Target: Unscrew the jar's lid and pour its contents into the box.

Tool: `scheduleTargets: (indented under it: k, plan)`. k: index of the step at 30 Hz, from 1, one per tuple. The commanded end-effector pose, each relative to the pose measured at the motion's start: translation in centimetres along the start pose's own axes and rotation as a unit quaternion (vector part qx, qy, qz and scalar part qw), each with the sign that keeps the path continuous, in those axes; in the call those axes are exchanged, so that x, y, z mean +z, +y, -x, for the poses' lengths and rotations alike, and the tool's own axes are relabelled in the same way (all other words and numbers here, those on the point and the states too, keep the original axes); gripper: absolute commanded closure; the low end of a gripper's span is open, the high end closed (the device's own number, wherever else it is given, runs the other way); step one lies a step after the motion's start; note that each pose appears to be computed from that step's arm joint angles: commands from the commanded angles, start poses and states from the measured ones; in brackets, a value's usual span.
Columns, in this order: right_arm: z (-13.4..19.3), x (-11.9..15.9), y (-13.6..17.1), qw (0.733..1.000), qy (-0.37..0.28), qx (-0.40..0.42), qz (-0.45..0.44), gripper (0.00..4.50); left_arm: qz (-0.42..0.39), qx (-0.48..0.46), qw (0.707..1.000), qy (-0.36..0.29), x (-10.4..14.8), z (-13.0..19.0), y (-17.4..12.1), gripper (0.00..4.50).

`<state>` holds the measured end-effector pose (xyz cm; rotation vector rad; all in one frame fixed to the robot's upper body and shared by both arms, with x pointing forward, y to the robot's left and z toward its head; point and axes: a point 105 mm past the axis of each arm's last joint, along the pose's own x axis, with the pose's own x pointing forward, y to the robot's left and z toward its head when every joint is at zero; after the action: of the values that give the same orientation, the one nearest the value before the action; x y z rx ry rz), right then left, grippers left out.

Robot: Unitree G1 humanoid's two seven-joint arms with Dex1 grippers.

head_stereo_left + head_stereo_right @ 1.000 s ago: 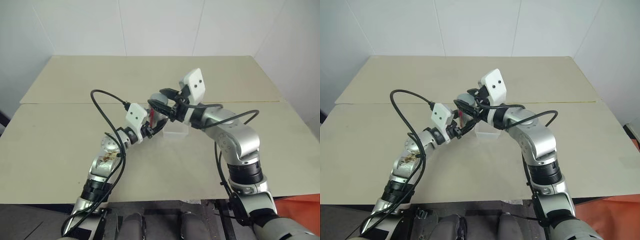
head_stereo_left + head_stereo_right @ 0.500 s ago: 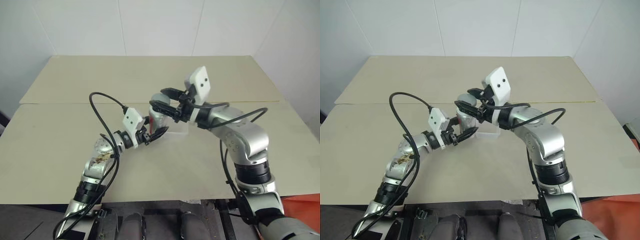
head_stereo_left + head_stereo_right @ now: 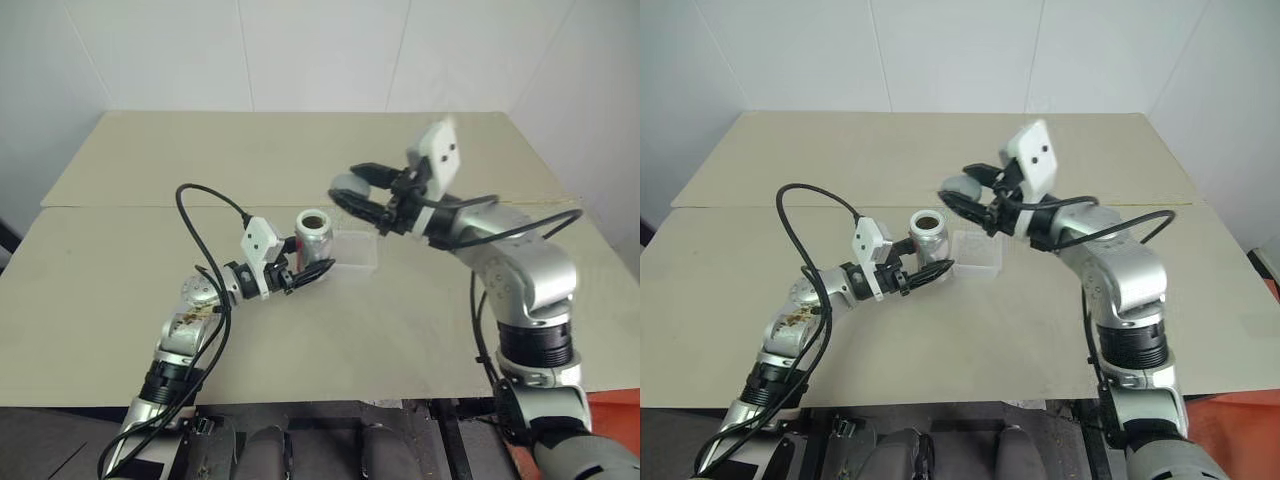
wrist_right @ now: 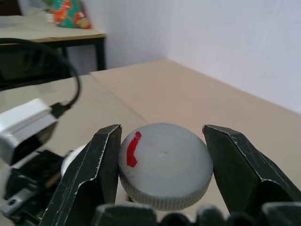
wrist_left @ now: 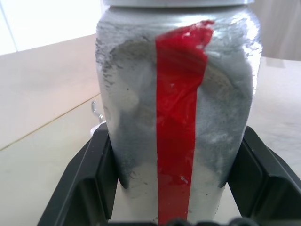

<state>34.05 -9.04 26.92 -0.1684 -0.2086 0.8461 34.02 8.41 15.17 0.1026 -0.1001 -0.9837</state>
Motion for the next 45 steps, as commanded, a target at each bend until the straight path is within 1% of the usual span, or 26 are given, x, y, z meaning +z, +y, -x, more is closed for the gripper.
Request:
scheduleTargets:
  k: [1,4,7,10,13,18,21,24,28,29,30,32,33,37,45]
  plan:
    - [2.2,0.3,-2.3,0.997,-0.007,-0.078,0.020,1.79,-0.031,0.019,0.999,-0.032,2.1,0.0,1.1,1.71]
    - [3.5,-1.5,-3.7,0.990,0.023,-0.138,0.020,1.79,-0.035,0.024,0.998,-0.038,2.5,0.0,1.5,1.71]
    - [4.5,-3.3,-4.3,0.980,0.050,-0.190,0.016,1.79,-0.038,0.023,0.998,-0.043,3.0,0.1,1.6,1.71]
    - [5.5,-6.6,-4.6,0.962,0.094,-0.256,0.005,1.79,-0.042,0.019,0.998,-0.048,3.4,-0.1,1.5,1.71]
    - [5.9,-9.6,-4.3,0.946,0.128,-0.299,-0.001,1.79,-0.043,0.015,0.998,-0.053,3.7,-0.2,1.5,1.71]
    - [5.7,-13.0,-5.0,0.918,0.149,-0.366,-0.024,1.79,-0.044,0.011,0.998,-0.054,3.8,-0.3,1.3,1.71]
    - [5.3,-14.9,-6.0,0.902,0.148,-0.403,-0.038,1.79,-0.044,0.011,0.998,-0.054,3.8,-0.3,1.2,1.71]
    - [4.9,-16.4,-6.8,0.892,0.156,-0.422,-0.043,1.79,-0.043,0.012,0.998,-0.054,3.7,-0.2,1.1,1.71]
    - [4.1,-16.9,-7.4,0.890,0.151,-0.429,-0.047,1.79,-0.043,0.016,0.998,-0.052,3.6,0.1,1.1,1.71]
    - [4.0,-17.0,-7.5,0.889,0.151,-0.430,-0.048,1.07,-0.043,0.018,0.998,-0.052,3.6,0.2,1.1,1.71]
    - [3.9,-17.1,-7.6,0.889,0.151,-0.430,-0.048,0.86,-0.042,0.019,0.998,-0.051,3.6,0.2,1.1,1.71]
    - [3.9,-17.5,-7.5,0.888,0.156,-0.430,-0.049,0.23,-0.042,0.022,0.998,-0.051,3.6,0.3,1.2,1.71]
    - [4.0,-17.7,-7.5,0.888,0.157,-0.429,-0.048,0.07,-0.043,0.023,0.998,-0.050,3.5,0.3,1.2,1.71]
    - [4.1,-16.8,-6.9,0.895,0.147,-0.418,-0.045,0.07,-0.043,0.026,0.998,-0.049,3.5,0.5,1.2,1.71]
    - [4.4,-12.6,-5.3,0.927,0.095,-0.361,-0.034,0.07,-0.045,0.024,0.998,-0.042,3.3,0.4,1.8,1.71]
